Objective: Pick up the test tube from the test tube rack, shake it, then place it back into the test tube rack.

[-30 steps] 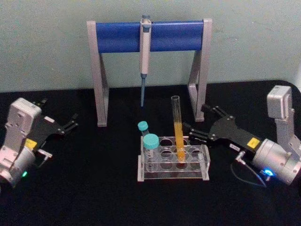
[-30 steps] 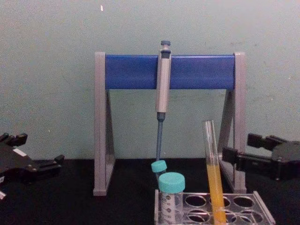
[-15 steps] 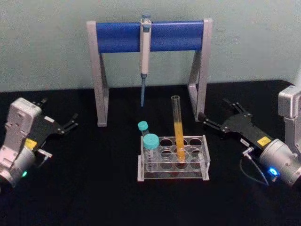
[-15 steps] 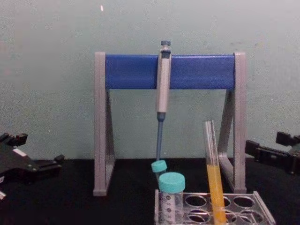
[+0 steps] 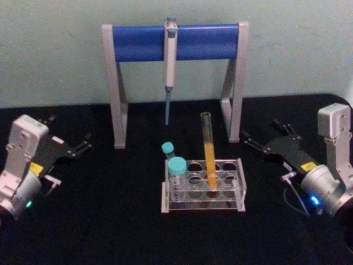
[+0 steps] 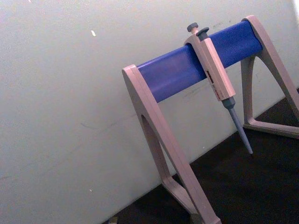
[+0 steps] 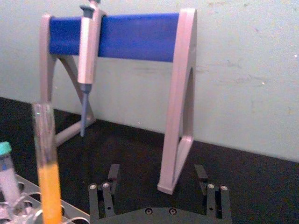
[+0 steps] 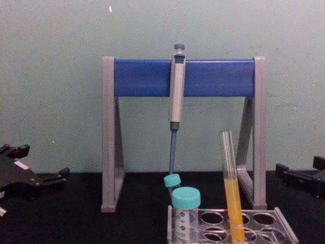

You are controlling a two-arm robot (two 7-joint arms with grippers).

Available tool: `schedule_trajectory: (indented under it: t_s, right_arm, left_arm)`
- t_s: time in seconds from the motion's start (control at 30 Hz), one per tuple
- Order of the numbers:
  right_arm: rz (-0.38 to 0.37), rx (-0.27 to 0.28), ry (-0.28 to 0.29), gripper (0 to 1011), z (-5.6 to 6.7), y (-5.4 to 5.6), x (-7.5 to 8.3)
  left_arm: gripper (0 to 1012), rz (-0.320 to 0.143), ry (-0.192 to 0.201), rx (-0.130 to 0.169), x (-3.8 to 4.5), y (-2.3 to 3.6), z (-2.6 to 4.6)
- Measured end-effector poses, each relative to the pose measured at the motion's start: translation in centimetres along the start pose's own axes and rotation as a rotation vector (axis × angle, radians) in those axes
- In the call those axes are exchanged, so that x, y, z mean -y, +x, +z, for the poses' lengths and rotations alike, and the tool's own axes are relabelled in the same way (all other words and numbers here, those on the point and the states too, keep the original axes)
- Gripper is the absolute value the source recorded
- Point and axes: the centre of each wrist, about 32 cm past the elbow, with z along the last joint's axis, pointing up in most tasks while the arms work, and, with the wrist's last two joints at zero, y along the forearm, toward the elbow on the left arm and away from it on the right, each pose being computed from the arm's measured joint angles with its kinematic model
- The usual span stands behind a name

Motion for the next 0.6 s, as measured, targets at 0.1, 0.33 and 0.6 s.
schedule_trajectory:
  t_s: [0.1, 0.33, 0.6]
  right_arm:
    - [-0.017, 0.01, -0.008, 1000, -0.34, 0.05, -0.2]
    - [-0.044, 0.026, -0.011, 1000, -0.92, 0.34, -0.48]
    - [-0.065, 0.05, 0.001, 1000, -1.13, 0.48, -0.46]
  left_arm:
    - [1001, 0.0, 0.0, 0.0, 0.0, 0.0, 0.0]
    - [1001, 0.0, 0.0, 0.0, 0.0, 0.0, 0.0]
    - [1001, 0.0, 0.0, 0.0, 0.0, 0.0, 0.0]
